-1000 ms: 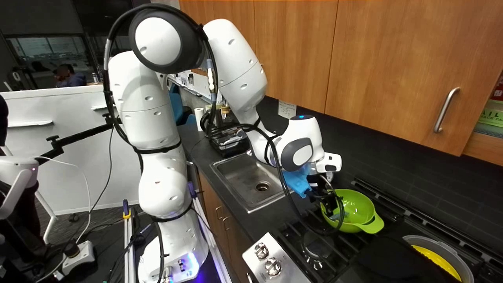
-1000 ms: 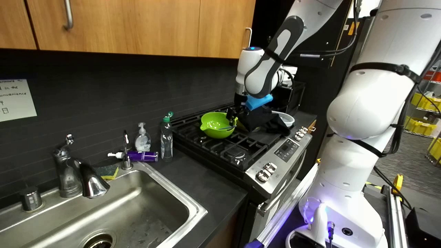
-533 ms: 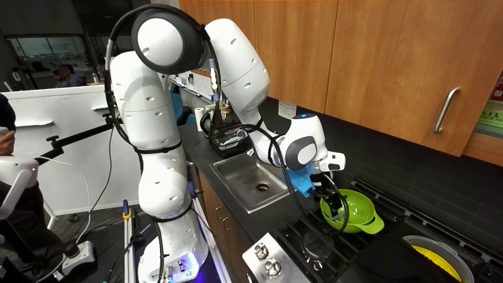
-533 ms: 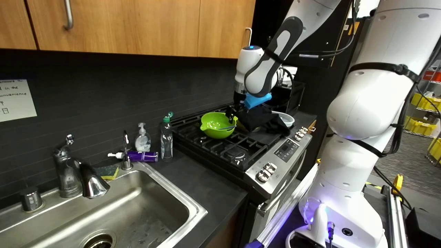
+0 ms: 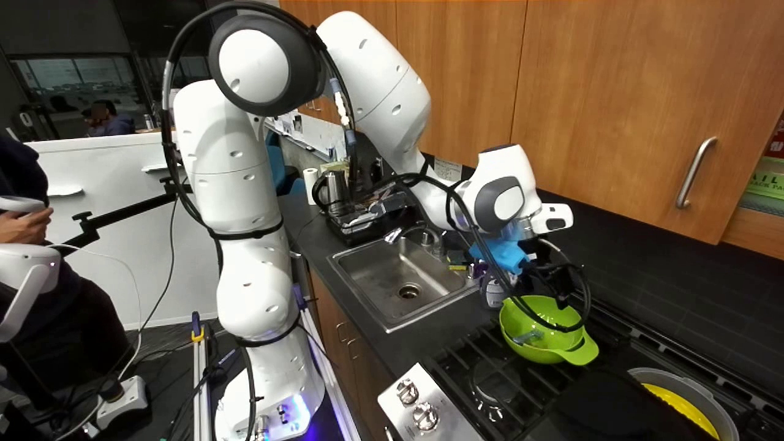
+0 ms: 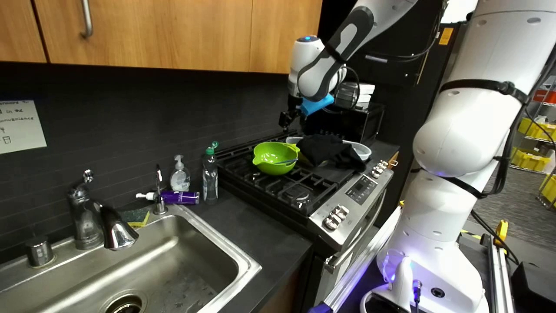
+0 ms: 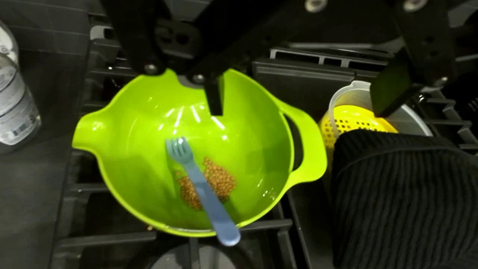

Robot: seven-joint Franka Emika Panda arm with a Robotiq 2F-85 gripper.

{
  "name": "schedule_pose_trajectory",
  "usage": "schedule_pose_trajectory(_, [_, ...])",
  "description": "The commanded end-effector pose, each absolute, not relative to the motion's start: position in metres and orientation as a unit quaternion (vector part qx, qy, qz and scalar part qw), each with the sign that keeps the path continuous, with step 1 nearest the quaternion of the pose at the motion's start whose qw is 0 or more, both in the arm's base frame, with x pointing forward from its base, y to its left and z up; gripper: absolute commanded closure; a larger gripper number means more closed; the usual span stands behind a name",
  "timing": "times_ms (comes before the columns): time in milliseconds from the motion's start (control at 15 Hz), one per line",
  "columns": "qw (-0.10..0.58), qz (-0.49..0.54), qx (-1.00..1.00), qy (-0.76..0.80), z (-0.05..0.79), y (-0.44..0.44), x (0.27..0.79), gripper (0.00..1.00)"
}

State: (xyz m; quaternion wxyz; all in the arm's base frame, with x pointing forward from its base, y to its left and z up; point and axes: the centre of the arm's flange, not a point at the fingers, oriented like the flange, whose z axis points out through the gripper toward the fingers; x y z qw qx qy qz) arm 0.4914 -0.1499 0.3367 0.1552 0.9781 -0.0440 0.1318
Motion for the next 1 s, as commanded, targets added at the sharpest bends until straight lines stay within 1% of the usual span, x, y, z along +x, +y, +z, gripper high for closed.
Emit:
schedule_pose_trajectory(0, [0.17, 0.102, 0.979, -0.043, 0.357, -0.174, 0.526, 0.0])
schedule_pose_trajectory(200, [0.165, 0.076, 0.981, -0.062, 0.365, -0.182, 0.538, 0.0])
schedule_pose_trajectory(533, [0.136, 0.025, 0.985, -0.105, 0.359, -0.187, 0.546, 0.0])
schedule_pose_trajectory(733, [0.132, -0.006, 0.982, -0.132, 0.36, -0.192, 0.542, 0.0])
schedule_pose_trajectory(933, [0.112, -0.045, 0.983, -0.141, 0.376, -0.194, 0.523, 0.0])
